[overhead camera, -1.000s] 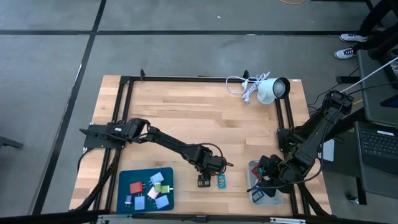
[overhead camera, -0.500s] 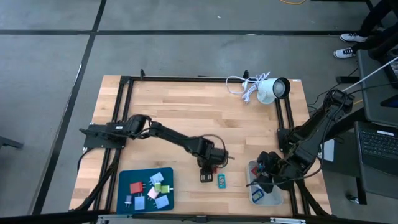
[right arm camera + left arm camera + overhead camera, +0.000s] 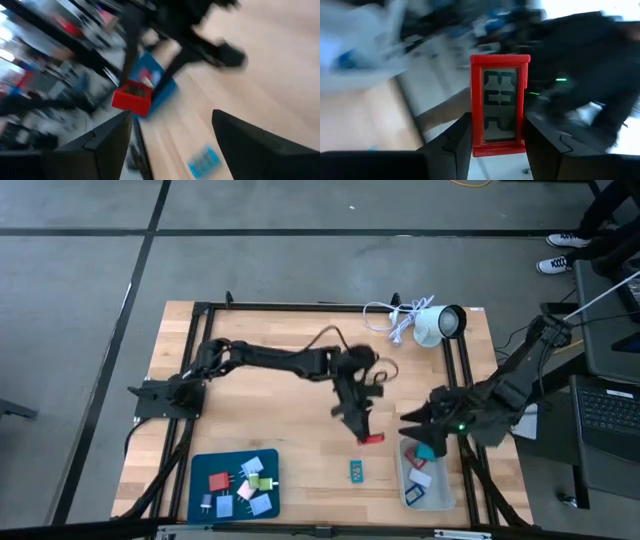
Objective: Pick & Place Office items
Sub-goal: Put the red digital clock into the gray bin, then put the light blue digital clock into the gray bin
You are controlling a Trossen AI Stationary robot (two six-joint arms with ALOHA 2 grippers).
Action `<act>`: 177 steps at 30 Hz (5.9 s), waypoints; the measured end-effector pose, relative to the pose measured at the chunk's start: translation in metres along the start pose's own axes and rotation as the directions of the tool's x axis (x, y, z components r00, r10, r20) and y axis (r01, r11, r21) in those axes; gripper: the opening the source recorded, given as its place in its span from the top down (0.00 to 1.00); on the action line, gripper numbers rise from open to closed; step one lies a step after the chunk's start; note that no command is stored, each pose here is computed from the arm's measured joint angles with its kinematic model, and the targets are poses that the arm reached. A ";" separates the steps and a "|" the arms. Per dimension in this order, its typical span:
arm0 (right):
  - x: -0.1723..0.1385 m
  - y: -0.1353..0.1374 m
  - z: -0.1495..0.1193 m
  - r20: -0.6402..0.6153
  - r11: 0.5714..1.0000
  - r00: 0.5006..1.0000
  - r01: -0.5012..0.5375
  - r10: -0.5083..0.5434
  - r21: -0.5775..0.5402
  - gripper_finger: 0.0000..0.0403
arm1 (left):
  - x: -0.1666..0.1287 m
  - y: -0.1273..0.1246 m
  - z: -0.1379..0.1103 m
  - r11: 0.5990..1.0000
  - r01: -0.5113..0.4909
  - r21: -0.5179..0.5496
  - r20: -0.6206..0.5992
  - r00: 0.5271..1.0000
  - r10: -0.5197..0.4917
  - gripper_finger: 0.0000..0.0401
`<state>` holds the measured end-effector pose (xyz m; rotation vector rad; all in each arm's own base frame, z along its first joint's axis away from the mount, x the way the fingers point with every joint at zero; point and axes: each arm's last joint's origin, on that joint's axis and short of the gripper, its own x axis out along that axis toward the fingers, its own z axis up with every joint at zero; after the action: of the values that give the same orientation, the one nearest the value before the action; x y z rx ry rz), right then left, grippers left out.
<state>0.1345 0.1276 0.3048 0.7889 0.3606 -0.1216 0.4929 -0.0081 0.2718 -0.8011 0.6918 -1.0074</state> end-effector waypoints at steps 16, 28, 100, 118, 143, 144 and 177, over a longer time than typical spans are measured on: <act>-0.025 0.058 0.087 0.275 0.890 0.957 0.044 0.093 -0.453 0.31 | -0.058 -0.026 0.031 0.989 0.049 0.137 0.123 0.990 -0.066 0.66; 0.017 0.077 0.097 -0.046 0.834 0.998 -0.057 0.038 -0.550 0.31 | -0.064 -0.044 0.038 0.979 0.062 0.196 0.121 0.989 -0.086 0.66; 0.025 -0.044 -0.098 -0.650 0.953 0.706 0.287 -0.281 -0.099 0.81 | -0.143 0.010 -0.005 0.936 -0.350 -0.026 0.072 0.934 0.351 0.68; 0.026 -0.049 -0.100 -0.661 0.931 0.689 0.364 -0.296 -0.038 0.52 | -0.068 0.000 -0.016 0.853 -0.513 0.097 -0.053 0.853 0.519 0.60; 0.060 0.024 0.002 -0.243 0.946 0.965 0.167 -0.098 0.279 0.41 | -0.120 0.014 -0.025 0.754 -0.657 0.019 -0.109 0.748 0.655 0.61; 0.068 0.027 0.007 -0.246 0.940 0.963 0.179 -0.108 0.290 0.42 | -0.120 0.014 -0.026 0.755 -0.656 0.025 -0.119 0.748 0.653 0.61; 0.252 0.056 -0.068 -0.688 0.428 0.415 0.889 -0.596 0.165 0.43 | -0.110 0.009 -0.039 0.781 -0.601 0.167 -0.236 0.745 0.624 0.61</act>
<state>0.3644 0.2217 0.2071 1.1373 1.3086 -0.9681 0.4243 0.0853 0.2579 -0.3050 1.0687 -0.5308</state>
